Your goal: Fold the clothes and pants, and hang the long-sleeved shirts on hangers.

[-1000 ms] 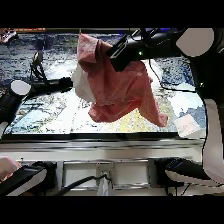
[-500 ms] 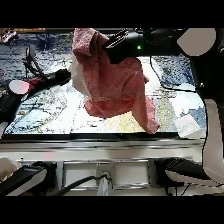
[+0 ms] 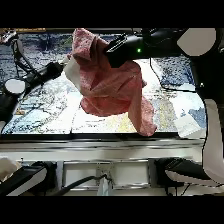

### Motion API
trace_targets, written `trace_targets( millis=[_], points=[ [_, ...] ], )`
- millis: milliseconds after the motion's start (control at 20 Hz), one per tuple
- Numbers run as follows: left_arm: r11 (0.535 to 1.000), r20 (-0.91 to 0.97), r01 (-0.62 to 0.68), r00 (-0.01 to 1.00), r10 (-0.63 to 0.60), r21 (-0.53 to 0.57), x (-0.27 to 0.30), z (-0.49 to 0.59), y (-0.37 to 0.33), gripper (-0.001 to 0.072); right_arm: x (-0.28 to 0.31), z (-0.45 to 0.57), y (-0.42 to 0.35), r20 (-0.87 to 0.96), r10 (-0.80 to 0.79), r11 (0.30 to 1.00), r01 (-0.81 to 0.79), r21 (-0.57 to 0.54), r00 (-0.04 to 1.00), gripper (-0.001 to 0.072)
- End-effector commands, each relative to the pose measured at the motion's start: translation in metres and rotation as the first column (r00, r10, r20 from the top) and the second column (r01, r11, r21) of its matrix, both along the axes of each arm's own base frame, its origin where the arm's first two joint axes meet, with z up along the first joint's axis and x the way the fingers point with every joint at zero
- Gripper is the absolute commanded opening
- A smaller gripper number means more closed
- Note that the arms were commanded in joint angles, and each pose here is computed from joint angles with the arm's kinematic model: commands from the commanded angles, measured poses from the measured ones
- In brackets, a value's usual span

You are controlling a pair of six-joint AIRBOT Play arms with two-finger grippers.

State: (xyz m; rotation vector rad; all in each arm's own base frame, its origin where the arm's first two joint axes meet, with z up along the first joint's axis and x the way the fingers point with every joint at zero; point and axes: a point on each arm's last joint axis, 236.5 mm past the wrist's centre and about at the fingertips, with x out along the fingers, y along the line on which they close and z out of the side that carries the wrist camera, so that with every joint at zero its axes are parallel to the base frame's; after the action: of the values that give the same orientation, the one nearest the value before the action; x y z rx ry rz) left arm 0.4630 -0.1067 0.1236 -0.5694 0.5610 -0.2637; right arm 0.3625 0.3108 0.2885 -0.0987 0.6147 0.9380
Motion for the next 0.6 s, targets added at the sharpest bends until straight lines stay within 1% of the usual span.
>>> trace_targets(
  millis=[0, 100, 300, 400, 550],
  points=[
    [0.998, 0.001, -0.007, 1.000, 0.007, 0.056, 0.001, -0.005, 0.021, 0.0010, -0.001, -0.002, -0.002, 0.001, 0.002, 1.000, -0.002, -0.015, 1.000, 0.0017],
    [0.998, 0.003, -0.022, 1.000, 0.022, 0.066, 0.002, -0.005, 0.031, 0.0010, 0.001, -0.004, -0.004, 0.008, -0.004, 1.000, 0.004, -0.030, 1.000, 0.0017],
    [0.995, 0.023, -0.062, 0.998, 0.060, 0.080, 0.005, 0.001, 0.052, 0.0010, 0.001, -0.021, -0.019, 0.026, 0.016, 0.989, -0.013, -0.147, 1.000, 0.0017],
    [0.990, 0.054, -0.059, 0.997, 0.052, 0.126, 0.007, 0.006, 0.060, 0.0010, 0.000, -0.023, -0.021, 0.020, 0.017, 0.987, -0.013, -0.160, 1.000, 0.0017],
    [0.989, 0.108, -0.061, 0.993, 0.047, 0.136, 0.008, 0.031, 0.060, 0.0010, 0.003, -0.026, -0.024, 0.026, 0.006, 0.984, -0.002, -0.178, 1.000, 0.0017]
  ],
)
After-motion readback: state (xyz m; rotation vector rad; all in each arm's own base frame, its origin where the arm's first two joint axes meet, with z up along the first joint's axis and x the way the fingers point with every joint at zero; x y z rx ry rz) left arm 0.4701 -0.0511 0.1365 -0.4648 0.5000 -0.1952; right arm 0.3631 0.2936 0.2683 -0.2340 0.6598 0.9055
